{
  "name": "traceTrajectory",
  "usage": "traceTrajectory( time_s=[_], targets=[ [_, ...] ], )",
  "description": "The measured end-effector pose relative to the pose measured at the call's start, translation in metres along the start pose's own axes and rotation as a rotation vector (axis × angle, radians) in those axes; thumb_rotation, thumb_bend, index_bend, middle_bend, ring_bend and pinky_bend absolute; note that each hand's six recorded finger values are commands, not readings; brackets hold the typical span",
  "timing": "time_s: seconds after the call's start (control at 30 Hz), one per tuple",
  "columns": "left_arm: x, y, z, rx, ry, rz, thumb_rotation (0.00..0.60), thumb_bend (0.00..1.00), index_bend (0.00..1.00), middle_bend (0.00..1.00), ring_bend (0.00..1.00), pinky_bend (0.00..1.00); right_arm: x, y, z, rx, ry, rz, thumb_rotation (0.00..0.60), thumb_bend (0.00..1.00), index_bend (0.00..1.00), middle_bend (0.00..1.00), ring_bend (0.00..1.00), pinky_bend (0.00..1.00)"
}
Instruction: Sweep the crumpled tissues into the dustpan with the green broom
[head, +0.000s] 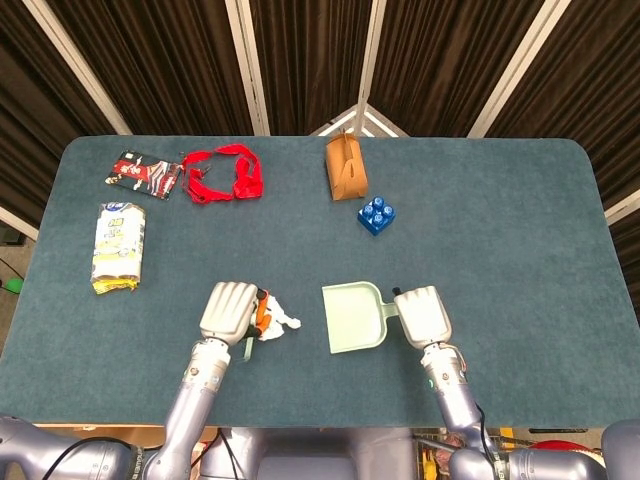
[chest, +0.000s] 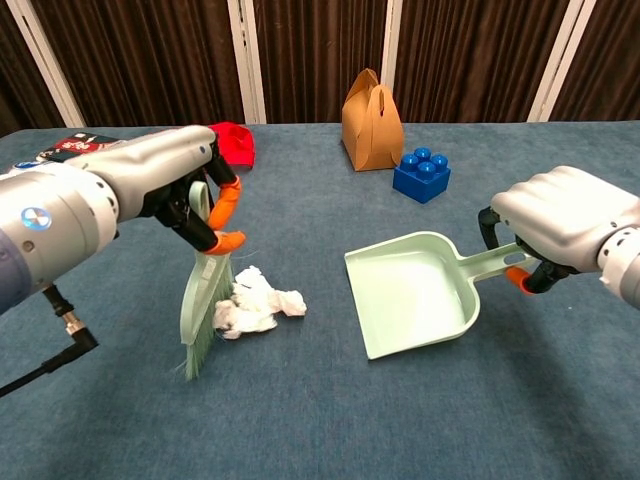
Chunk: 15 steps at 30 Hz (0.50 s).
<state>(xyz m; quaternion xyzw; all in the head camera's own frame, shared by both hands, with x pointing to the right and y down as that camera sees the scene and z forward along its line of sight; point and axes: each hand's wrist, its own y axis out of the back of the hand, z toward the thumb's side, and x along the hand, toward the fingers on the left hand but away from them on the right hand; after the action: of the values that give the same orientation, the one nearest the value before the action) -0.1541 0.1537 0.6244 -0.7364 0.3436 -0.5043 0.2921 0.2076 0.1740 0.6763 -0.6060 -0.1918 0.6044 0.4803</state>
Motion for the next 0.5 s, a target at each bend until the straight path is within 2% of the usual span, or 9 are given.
traceTrajectory(
  time_s=[0.17, 0.27, 0.5],
  targets=[
    [0.009, 0.003, 0.003, 0.01, 0.004, 0.038, 0.6, 0.35, 0.84, 1.0, 1.0, 1.0, 0.0, -0.003, 0.0, 0.003, 0.0, 0.007, 0.6, 0.5, 0.67, 0.91, 0.9, 0.89],
    [0.014, 0.003, 0.005, 0.024, -0.001, 0.066, 0.6, 0.35, 0.84, 1.0, 1.0, 1.0, 0.0, -0.003, -0.001, 0.001, -0.001, 0.007, 0.6, 0.5, 0.67, 0.91, 0.9, 0.89],
    [0.021, -0.006, 0.02, -0.033, -0.039, 0.093, 0.6, 0.35, 0.84, 1.0, 1.0, 1.0, 0.0, -0.003, 0.0, 0.003, 0.004, 0.011, 0.6, 0.5, 0.67, 0.91, 0.9, 0.89]
  ],
)
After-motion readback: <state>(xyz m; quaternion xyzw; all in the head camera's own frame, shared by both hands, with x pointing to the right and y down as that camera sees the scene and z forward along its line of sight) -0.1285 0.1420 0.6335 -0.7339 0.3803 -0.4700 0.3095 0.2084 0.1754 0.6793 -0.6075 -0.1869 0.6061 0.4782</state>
